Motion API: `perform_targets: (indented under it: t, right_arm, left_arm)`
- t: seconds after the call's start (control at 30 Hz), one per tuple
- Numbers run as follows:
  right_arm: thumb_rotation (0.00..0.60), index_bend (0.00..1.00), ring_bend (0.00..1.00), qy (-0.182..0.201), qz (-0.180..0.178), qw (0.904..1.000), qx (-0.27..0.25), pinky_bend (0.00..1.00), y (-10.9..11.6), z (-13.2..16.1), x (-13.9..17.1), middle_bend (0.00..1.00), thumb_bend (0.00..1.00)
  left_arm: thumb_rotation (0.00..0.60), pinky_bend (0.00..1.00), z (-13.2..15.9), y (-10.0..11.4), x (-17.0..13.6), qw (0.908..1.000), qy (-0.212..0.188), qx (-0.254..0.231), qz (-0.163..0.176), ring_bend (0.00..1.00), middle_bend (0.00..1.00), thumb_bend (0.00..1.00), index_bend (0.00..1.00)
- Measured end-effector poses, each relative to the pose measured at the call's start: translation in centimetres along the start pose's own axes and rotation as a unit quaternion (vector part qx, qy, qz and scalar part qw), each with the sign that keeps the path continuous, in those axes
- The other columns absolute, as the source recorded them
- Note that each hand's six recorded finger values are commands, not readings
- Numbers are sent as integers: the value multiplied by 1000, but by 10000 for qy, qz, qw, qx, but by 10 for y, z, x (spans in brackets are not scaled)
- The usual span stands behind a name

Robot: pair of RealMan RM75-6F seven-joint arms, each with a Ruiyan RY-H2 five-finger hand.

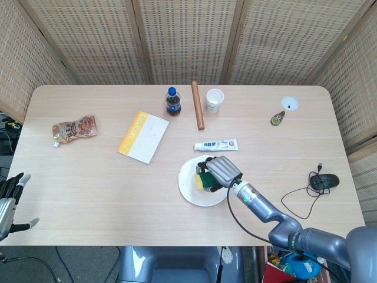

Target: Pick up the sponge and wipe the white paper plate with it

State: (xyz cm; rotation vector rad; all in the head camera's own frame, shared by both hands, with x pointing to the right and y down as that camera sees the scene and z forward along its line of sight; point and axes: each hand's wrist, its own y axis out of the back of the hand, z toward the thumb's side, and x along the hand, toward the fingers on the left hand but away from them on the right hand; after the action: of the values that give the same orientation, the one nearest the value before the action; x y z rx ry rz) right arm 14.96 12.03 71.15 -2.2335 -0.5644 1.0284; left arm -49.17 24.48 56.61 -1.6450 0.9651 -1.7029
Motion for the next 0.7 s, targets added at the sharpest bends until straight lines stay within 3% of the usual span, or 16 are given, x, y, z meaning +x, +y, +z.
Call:
perform_targets:
  t: [0.23,0.7]
  right_arm:
    - [600,445,350,36,151,9997,200,434,-22,-3,-12,498,219]
    - [600,466,350,320,272,9987,290,434,-57,-7,-6,516,302]
  left_arm:
    - [600,0,0,-1,2,10000,22,9,-27,0,0,0,0]
    - [600,0,2,-3,0,10000,-7,49,-28,0,0,0,0]
